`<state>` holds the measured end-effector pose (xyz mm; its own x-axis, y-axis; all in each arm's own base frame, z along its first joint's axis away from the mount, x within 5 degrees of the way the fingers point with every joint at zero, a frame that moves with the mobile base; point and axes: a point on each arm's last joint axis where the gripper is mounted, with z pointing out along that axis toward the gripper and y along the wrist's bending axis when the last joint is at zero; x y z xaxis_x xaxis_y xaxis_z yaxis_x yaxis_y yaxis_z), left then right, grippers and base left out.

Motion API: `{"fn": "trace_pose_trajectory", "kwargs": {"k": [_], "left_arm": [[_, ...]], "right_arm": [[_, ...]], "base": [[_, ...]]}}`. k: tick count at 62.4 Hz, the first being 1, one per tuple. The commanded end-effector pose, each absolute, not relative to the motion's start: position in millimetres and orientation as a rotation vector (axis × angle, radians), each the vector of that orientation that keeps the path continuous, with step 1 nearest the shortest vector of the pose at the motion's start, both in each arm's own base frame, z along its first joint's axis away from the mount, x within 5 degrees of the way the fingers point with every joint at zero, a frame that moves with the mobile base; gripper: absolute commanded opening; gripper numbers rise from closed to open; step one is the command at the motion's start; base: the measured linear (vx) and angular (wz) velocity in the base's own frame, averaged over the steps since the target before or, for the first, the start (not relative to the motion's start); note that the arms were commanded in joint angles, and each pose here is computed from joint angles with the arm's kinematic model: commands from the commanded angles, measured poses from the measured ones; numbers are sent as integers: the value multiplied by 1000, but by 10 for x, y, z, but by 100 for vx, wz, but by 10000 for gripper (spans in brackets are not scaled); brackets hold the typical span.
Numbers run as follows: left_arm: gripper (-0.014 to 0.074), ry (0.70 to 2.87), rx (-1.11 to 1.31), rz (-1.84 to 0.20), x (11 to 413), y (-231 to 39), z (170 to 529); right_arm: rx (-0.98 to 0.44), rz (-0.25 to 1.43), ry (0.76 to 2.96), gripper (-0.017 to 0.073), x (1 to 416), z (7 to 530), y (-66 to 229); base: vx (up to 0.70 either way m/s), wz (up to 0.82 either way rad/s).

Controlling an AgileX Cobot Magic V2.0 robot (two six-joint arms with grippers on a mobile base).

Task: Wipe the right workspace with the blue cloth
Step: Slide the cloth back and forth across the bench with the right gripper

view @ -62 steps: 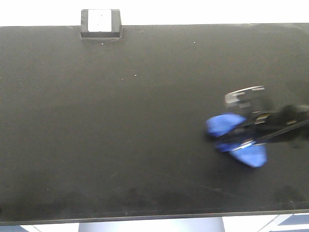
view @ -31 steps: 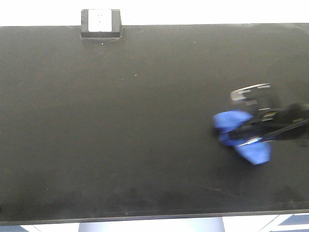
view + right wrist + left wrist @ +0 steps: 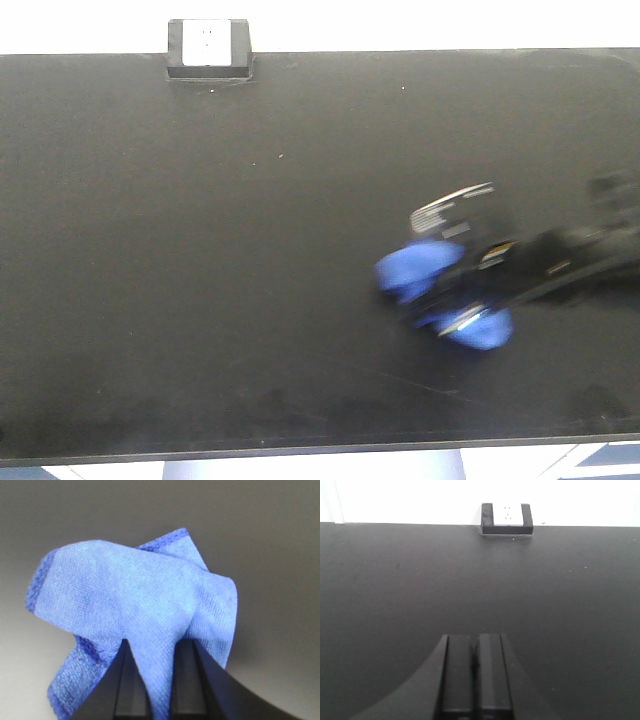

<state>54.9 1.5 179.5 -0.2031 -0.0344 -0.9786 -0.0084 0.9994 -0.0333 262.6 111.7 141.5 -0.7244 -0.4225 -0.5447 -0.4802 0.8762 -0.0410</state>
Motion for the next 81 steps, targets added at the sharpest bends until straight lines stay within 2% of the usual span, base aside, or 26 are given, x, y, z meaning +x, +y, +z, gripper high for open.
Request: {"fn": "trace_pose_trajectory", "kwargs": {"k": [1,5,10,22,28,39,46,56,63,69,81], "left_arm": [[-6,1712,-22,-45,559,0,1771],[-6,1712,-22,-45,559,0,1771],[-6,1712,-22,-45,559,0,1771],[-6,1712,-22,-45,559,0,1771],[-6,1712,-22,-45,559,0,1771],[-6,1712,-22,-45,559,0,1771],[-6,1712,-22,-45,559,0,1771],[-6,1712,-22,-45,559,0,1771],[-6,1712,-22,-45,559,0,1771],[-6,1712,-22,-45,559,0,1771],[-6,1712,-22,-45,559,0,1771]], "right_arm": [[-750,176,2326,0,2581,1591,1426],[-722,173,2315,0,2608,1601,1403],[-639,140,2344,0,2697,1596,1206],[-246,20,2468,1,2900,1564,299],[-139,-13,2499,15,2899,1551,29],[-160,-19,2506,118,2892,1547,18],[-166,-19,2500,252,2899,1552,34],[-167,-18,2491,494,2891,1586,35],[-161,-13,2460,620,2860,1713,39],[-151,-8,2389,657,2796,1951,44],[-124,37,2220,622,2473,2574,72]], "base": [[0,0],[0,0],[0,0],[0,0],[0,0],[0,0],[0,0],[0,0],[0,0],[0,0],[0,0]]}}
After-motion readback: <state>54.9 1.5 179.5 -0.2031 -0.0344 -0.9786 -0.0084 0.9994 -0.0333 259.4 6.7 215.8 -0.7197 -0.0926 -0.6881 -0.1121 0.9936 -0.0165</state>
